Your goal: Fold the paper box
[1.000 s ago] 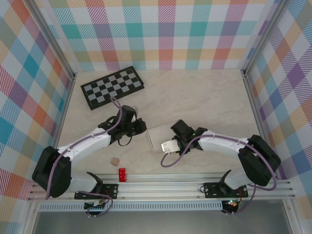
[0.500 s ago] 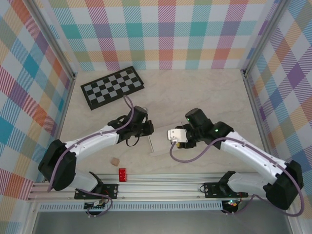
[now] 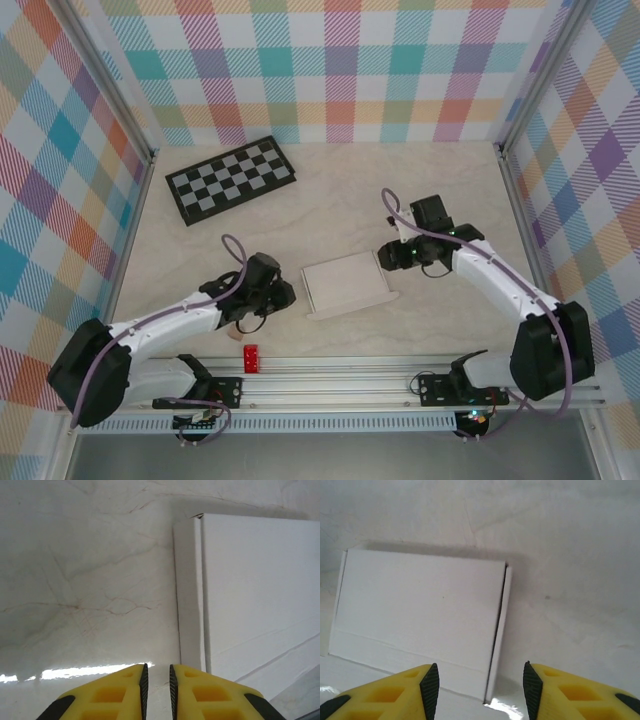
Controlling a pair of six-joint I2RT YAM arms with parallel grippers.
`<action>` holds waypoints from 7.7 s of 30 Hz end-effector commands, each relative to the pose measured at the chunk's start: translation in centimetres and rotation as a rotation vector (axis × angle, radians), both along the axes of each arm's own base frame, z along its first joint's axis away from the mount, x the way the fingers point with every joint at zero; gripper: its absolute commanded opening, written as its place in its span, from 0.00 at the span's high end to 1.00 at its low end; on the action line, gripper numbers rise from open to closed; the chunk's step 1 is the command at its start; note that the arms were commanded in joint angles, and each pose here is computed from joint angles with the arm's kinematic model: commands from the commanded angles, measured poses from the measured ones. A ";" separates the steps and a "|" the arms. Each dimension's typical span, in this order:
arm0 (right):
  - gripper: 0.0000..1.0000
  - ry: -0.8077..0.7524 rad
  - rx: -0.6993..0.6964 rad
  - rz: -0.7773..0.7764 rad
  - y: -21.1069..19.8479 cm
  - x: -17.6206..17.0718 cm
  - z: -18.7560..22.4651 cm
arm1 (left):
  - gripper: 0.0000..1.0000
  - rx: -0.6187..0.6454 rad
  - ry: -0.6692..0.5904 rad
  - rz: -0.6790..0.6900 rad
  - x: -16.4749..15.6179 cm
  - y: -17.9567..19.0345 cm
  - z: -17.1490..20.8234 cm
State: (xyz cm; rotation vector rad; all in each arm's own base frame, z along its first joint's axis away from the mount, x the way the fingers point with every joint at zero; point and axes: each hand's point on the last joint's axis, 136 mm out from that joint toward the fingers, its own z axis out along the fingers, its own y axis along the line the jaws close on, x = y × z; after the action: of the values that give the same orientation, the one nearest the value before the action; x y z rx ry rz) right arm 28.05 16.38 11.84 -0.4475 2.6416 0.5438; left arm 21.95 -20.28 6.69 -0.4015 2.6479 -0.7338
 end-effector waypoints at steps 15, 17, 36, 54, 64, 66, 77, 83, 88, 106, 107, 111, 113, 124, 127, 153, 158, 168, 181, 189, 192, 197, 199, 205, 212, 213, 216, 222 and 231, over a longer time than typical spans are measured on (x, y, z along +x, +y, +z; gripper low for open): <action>0.44 0.317 0.274 -0.203 0.3 -2.7 -5.1 | 0.47 -0.131 0.025 0.079 0.0 -4.6 -0.4; 0.44 0.319 0.273 -0.204 0.0 -2.9 -5.6 | 0.48 -0.119 0.030 0.069 -0.2 -5.3 -1.0; 0.44 0.327 0.402 -0.155 1.7 -3.3 -3.4 | 0.51 -0.147 -0.029 -0.040 1.1 -10.7 1.4; 0.51 0.209 0.411 -0.188 1.2 -2.4 4.9 | 0.50 -0.128 -0.082 -0.080 1.9 -11.3 6.7; 0.51 0.161 0.221 -0.182 -0.9 -3.0 1.4 | 0.51 -0.057 -0.050 -0.096 1.6 -10.1 3.9; 0.50 0.181 0.189 -0.186 -1.3 -3.2 0.0 | 0.51 -0.053 -0.032 -0.100 1.3 -9.8 3.2; 0.48 0.185 0.005 -0.299 -5.2 -3.2 -3.9 | 0.52 0.086 0.008 -0.185 -0.8 -6.4 1.5; 0.46 0.141 0.031 -0.392 -6.2 -3.6 -2.1 | 0.53 0.150 -0.112 -0.343 3.7 -7.9 7.8; 0.46 0.256 0.112 -0.471 -5.7 -5.4 -2.2 | 0.62 0.176 -0.145 -0.560 6.8 -13.3 7.4; 0.23 0.388 0.400 -0.688 -4.5 -9.8 -7.0 | 0.66 0.299 -0.064 -0.775 5.4 -16.7 -1.3; 0.21 0.380 0.416 -0.700 -4.5 -9.6 -7.1 | 0.66 0.306 -0.053 -0.776 5.1 -16.3 -2.0; 0.15 0.335 0.446 -0.735 -5.0 -9.3 -7.6 | 0.66 0.337 -0.016 -0.776 4.6 -15.3 -4.0; 0.14 0.330 0.458 -0.757 -5.2 -9.3 -7.9 | 0.66 0.344 0.003 -0.775 4.5 -15.1 -4.7; 0.13 0.363 0.467 -0.792 -5.1 -9.1 -8.5 | 0.65 0.290 -0.044 -0.634 8.7 -15.7 2.9; 0.13 0.385 0.467 -0.784 -4.8 -9.0 -8.8 | 0.65 0.273 -0.033 -0.609 9.9 -15.3 4.0; 0.10 0.227 0.726 -0.353 3.9 -1.2 -1.9 | 0.66 0.354 0.122 -0.639 8.8 -12.9 -5.9; 0.10 0.233 0.741 -0.385 4.2 -1.4 -1.4 | 0.67 0.366 0.153 -0.642 8.3 -12.5 -7.1; 0.09 0.277 0.832 -0.330 4.8 -3.5 -2.4 | 0.67 0.385 0.171 -0.636 8.2 -11.6 -7.7; 0.07 0.110 0.988 -0.220 5.6 -2.4 4.0 | 0.67 0.399 0.218 -0.610 8.2 -10.1 -8.5; 0.08 0.081 1.082 -0.252 6.1 -0.7 6.7 | 0.67 0.393 0.225 -0.604 8.3 -10.1 -8.3; 0.09 0.050 1.114 -0.255 6.1 -0.5 8.4 | 0.67 0.392 0.226 -0.601 8.3 -10.0 -8.3; 0.09 -0.041 1.119 -0.219 5.9 -0.2 11.6 | 0.67 0.390 0.227 -0.599 8.5 -10.0 -8.3; 0.08 -0.101 1.089 -0.186 5.7 -0.5 13.7 | 0.67 0.390 0.227 -0.600 8.4 -9.9 -8.1; 0.07 -0.144 0.933 -0.223 4.4 -0.8 16.5 | 0.67 0.389 0.229 -0.596 8.4 -9.7 -8.0; 0.11 -0.033 0.810 -0.317 3.2 -1.3 10.5 | 0.67 0.375 0.208 -0.580 9.2 -9.9 -7.0; 0.10 -0.070 0.740 -0.328 2.4 -1.6 10.4 | 0.67 0.370 0.203 -0.575 9.4 -9.9 -6.7; 0.10 -0.186 0.473 -0.309 -0.5 -2.3 10.4 | 0.67 0.321 0.200 -0.552 9.7 -10.3 -5.5; 0.28 -0.033 0.059 -0.159 -2.5 -4.8 7.1 | 0.68 0.224 0.114 -0.456 10.3 -9.7 -0.4; 0.49 0.164 -0.206 -0.025 -0.2 -11.0 2.7 | 0.66 0.151 -0.047 -0.283 9.2 -4.7 6.3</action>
State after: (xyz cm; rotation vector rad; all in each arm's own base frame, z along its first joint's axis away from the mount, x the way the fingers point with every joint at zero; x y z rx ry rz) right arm 20.00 17.86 16.68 -0.4138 2.7298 0.4773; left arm 31.70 -25.83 12.04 0.0968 2.7540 -0.5994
